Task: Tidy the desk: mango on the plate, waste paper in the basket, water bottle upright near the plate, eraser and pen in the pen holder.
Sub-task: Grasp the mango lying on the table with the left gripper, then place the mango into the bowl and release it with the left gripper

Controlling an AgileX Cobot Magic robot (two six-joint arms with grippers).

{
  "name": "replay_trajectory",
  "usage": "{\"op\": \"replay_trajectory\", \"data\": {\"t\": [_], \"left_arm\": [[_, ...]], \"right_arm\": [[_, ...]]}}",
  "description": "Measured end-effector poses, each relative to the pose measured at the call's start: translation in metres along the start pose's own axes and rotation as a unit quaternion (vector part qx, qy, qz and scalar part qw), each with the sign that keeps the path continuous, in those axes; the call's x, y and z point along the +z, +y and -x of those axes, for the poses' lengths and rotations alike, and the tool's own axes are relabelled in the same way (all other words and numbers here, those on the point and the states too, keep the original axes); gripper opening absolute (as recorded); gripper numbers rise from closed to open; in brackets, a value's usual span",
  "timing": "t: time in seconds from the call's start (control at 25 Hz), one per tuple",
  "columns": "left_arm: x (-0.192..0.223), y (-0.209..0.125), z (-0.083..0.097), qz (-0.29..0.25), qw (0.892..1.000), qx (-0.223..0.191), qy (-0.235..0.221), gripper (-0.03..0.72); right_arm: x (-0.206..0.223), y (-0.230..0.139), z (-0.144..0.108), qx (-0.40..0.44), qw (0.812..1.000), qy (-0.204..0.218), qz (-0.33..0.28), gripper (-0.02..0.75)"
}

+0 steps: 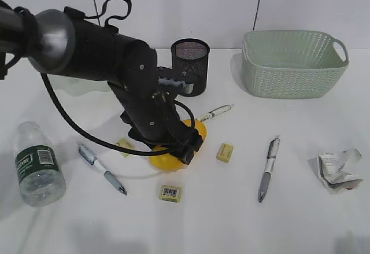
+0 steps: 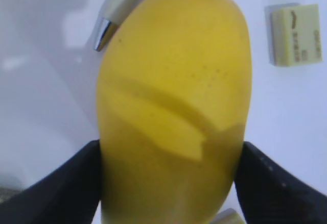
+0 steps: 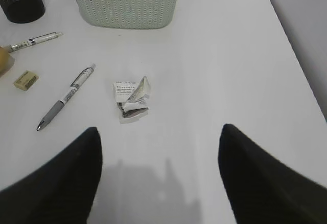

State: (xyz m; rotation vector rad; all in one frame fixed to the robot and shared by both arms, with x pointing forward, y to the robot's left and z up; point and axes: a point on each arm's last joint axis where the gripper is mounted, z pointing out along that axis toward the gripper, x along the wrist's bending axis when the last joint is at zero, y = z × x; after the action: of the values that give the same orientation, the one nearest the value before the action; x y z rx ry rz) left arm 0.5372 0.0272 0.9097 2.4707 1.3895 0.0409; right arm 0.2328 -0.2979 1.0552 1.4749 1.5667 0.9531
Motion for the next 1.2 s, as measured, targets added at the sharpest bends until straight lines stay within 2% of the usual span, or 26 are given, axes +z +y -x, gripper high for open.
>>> {"op": "replay_trajectory", "data": {"t": [0.36, 0.64, 0.76, 0.92, 1.04, 1.08, 1.12, 1.2], "left_arm": [[-0.016, 0.004, 0.002, -0.01, 1.0, 0.005, 0.001, 0.575], [-0.076, 0.016, 0.006, 0.049, 0.998, 0.028, 0.005, 0.575], [-0.104, 0.017, 0.001, 0.079, 0.996, 0.026, 0.008, 0.575], [-0.133, 0.02, -0.026, 0.113, 0.993, -0.005, 0.019, 0.575], [-0.148, 0.021, -0.056, 0.129, 0.99, -0.041, 0.035, 0.575], [-0.151, 0.02, -0.079, 0.133, 0.988, -0.068, 0.048, 0.575], [-0.151, 0.02, -0.079, 0.133, 0.988, -0.068, 0.048, 0.575], [-0.154, 0.019, -0.1, 0.136, 0.985, -0.093, 0.059, 0.575]], "right_arm": [[0.0, 0.0, 0.0, 0.0, 1.0, 0.0, 0.0, 0.561], [0.0, 0.0, 0.0, 0.0, 1.0, 0.0, 0.0, 0.562], [0.0, 0.0, 0.0, 0.0, 1.0, 0.0, 0.0, 0.561], [0.0, 0.0, 0.0, 0.0, 1.0, 0.0, 0.0, 0.561], [0.0, 0.0, 0.0, 0.0, 1.0, 0.0, 0.0, 0.561], [0.0, 0.0, 0.0, 0.0, 1.0, 0.0, 0.0, 0.561], [0.0, 0.0, 0.0, 0.0, 1.0, 0.0, 0.0, 0.561], [0.0, 0.0, 0.0, 0.0, 1.0, 0.0, 0.0, 0.561]]}}
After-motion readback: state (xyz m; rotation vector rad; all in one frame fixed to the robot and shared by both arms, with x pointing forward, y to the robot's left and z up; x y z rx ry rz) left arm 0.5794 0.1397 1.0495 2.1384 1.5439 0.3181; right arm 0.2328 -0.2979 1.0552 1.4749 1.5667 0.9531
